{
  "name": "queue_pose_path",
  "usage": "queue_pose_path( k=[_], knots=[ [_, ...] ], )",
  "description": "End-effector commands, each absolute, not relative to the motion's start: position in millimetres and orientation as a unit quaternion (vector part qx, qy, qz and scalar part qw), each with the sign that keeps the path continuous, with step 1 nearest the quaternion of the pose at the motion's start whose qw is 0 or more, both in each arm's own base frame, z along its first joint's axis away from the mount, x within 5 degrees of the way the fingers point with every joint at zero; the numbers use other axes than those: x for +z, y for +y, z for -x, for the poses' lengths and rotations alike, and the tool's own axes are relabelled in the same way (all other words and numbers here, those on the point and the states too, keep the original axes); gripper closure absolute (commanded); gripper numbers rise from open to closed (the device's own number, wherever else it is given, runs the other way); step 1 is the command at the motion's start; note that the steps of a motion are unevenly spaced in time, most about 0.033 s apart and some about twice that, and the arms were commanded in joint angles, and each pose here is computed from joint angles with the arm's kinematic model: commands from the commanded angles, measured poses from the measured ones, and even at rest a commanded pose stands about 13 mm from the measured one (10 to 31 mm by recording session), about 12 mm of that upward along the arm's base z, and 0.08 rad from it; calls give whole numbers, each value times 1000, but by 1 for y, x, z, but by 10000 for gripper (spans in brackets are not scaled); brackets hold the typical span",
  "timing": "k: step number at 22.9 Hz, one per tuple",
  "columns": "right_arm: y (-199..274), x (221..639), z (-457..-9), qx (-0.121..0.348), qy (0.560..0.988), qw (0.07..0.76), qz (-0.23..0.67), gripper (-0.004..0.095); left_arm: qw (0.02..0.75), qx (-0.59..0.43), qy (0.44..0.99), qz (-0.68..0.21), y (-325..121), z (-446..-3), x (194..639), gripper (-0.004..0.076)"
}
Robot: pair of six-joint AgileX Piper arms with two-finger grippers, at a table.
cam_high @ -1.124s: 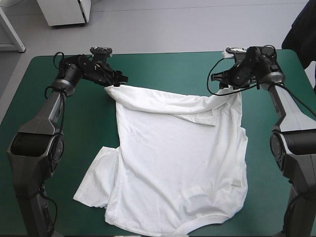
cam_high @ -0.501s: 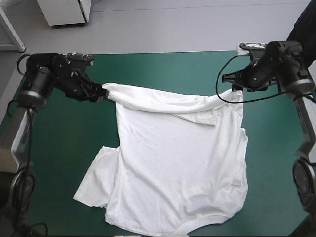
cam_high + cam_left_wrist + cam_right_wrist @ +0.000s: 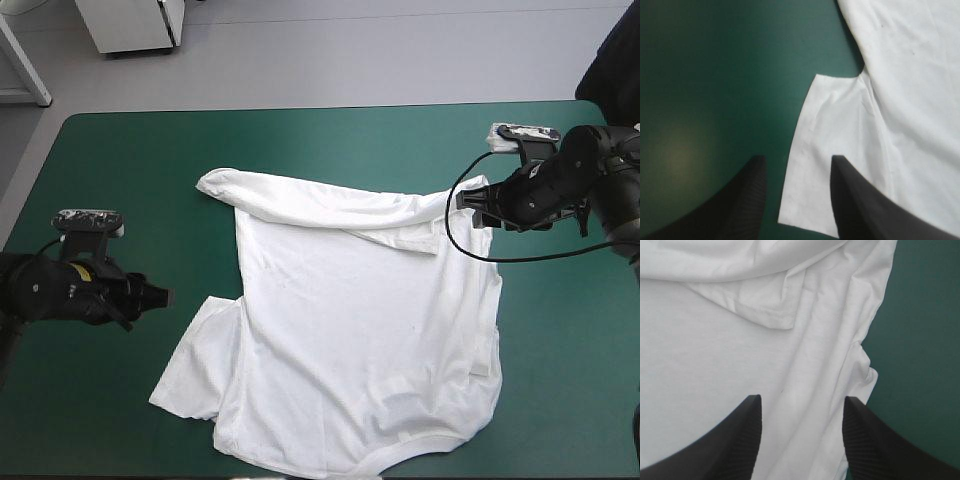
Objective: Fold the cloth
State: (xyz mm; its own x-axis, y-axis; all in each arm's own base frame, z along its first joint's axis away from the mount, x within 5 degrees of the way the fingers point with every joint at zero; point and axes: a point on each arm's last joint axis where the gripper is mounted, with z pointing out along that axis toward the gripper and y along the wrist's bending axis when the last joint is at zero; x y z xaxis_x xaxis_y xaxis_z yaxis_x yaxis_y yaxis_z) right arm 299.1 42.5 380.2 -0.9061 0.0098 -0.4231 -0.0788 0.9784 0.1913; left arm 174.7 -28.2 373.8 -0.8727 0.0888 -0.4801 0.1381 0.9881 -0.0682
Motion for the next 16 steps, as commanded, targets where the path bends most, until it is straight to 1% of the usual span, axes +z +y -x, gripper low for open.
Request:
queue_pose_path(
  k=[1,3,6,8,9,10,12,15,16],
  knots=[
    [42,403,-283,117,961,251,13,439,228,-72,969,-54,-29,-154,366,412],
    [41,408,-278,117,959,259,13,440,206,-74,974,-65,-30,-149,351,389],
    [41,413,-272,116,956,269,14,440,173,-77,980,-69,-30,-143,330,321],
    [40,417,-269,117,954,274,14,441,147,-76,984,-67,-30,-140,315,297],
    [40,421,-264,116,952,283,15,442,124,-73,987,-66,-29,-137,301,297],
    [40,423,-262,117,951,285,15,441,118,-70,988,-65,-29,-136,296,297],
    [39,426,-258,113,950,292,16,444,93,-57,993,-50,-26,-132,270,297],
    [38,428,-256,114,949,295,14,445,96,-60,993,-36,-26,-131,250,297],
    [38,428,-256,114,948,296,14,459,102,-60,992,-34,-26,-131,244,297]
  ],
)
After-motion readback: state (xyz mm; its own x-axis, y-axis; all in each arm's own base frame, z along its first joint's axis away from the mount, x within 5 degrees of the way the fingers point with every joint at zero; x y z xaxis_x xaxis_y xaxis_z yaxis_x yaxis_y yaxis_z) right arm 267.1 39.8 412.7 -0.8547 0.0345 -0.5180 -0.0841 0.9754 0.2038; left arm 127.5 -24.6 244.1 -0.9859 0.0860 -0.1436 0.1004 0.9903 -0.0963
